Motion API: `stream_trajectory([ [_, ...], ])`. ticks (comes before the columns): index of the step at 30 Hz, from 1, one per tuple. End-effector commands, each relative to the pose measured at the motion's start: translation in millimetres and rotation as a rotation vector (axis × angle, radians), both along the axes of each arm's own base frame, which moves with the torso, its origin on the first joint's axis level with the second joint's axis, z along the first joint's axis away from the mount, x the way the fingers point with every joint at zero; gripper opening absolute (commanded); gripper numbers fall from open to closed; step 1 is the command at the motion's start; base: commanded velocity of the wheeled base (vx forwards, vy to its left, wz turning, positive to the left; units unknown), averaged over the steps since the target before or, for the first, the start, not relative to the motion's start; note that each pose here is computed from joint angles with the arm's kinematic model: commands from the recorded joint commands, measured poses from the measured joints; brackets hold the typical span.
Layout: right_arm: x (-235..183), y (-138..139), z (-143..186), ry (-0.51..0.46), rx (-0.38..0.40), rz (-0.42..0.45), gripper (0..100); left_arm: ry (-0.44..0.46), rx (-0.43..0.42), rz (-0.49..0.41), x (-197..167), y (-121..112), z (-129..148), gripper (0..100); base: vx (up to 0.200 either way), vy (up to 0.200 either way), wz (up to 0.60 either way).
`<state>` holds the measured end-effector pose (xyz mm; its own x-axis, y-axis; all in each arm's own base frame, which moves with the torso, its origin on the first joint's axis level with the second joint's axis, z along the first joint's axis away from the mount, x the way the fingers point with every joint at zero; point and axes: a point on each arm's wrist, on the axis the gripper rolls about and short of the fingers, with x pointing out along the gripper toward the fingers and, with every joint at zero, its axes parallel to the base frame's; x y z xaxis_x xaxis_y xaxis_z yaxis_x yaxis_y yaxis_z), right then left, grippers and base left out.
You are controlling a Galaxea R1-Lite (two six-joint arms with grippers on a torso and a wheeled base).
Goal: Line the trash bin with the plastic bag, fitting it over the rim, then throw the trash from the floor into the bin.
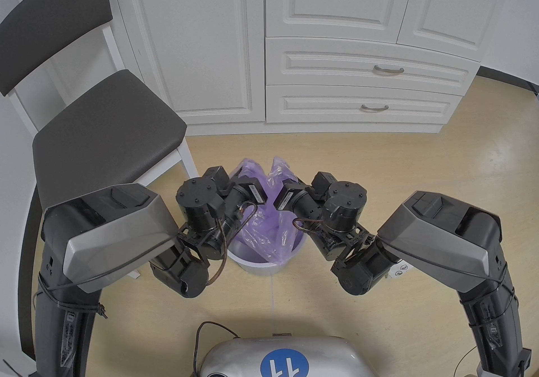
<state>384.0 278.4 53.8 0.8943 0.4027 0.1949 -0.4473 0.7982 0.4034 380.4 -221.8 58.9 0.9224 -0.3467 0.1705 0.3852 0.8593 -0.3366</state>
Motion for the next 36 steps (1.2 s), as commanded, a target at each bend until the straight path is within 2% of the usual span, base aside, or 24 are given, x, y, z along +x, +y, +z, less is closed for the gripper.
stream_trajectory([
  [1, -5, -8, 25, -0.033, 0.026, -0.007, 0, -0.008, -0.006, -0.058, -13, -23, 2, 0, 0.0, 0.0, 0.0],
  [5, -7, -11, 30, -0.036, 0.029, 0.0, 0, 0.009, -0.009, -0.059, -10, -23, -7, 0, 0.0, 0.0, 0.0],
  [9, -8, -8, 25, -0.024, 0.021, 0.008, 0, 0.054, -0.06, -0.056, -5, -18, -15, 0, 0.0, 0.0, 0.0],
  [13, -10, -4, 15, -0.01, 0.011, 0.015, 0, 0.141, -0.124, -0.046, 11, -11, -32, 0, 0.0, 0.0, 0.0],
  [20, -9, -1, 2, 0.012, -0.005, 0.02, 0, 0.188, -0.121, 0.033, 48, 14, -56, 0, 0.0, 0.0, 0.0],
  [24, -13, 12, -5, 0.021, -0.014, 0.049, 0, 0.198, -0.122, 0.08, 47, 34, -55, 0, 0.0, 0.0, 0.0],
  [26, -16, 24, -5, 0.023, -0.017, 0.075, 0, 0.18, -0.131, 0.084, 40, 42, -43, 0, 0.0, 0.0, 0.0],
  [28, -22, 35, -9, 0.068, -0.047, 0.106, 0, 0.174, -0.133, 0.084, 30, 48, -38, 0, 0.0, 0.0, 0.0],
  [32, -22, 49, -15, 0.12, -0.054, 0.201, 0, 0.163, -0.127, 0.081, 11, 51, -33, 0, 0.0, 0.0, 0.0],
  [36, -2, 51, -23, 0.142, -0.042, 0.194, 0, 0.175, -0.119, 0.082, -1, 53, -24, 0, 0.0, 0.0, 0.0],
])
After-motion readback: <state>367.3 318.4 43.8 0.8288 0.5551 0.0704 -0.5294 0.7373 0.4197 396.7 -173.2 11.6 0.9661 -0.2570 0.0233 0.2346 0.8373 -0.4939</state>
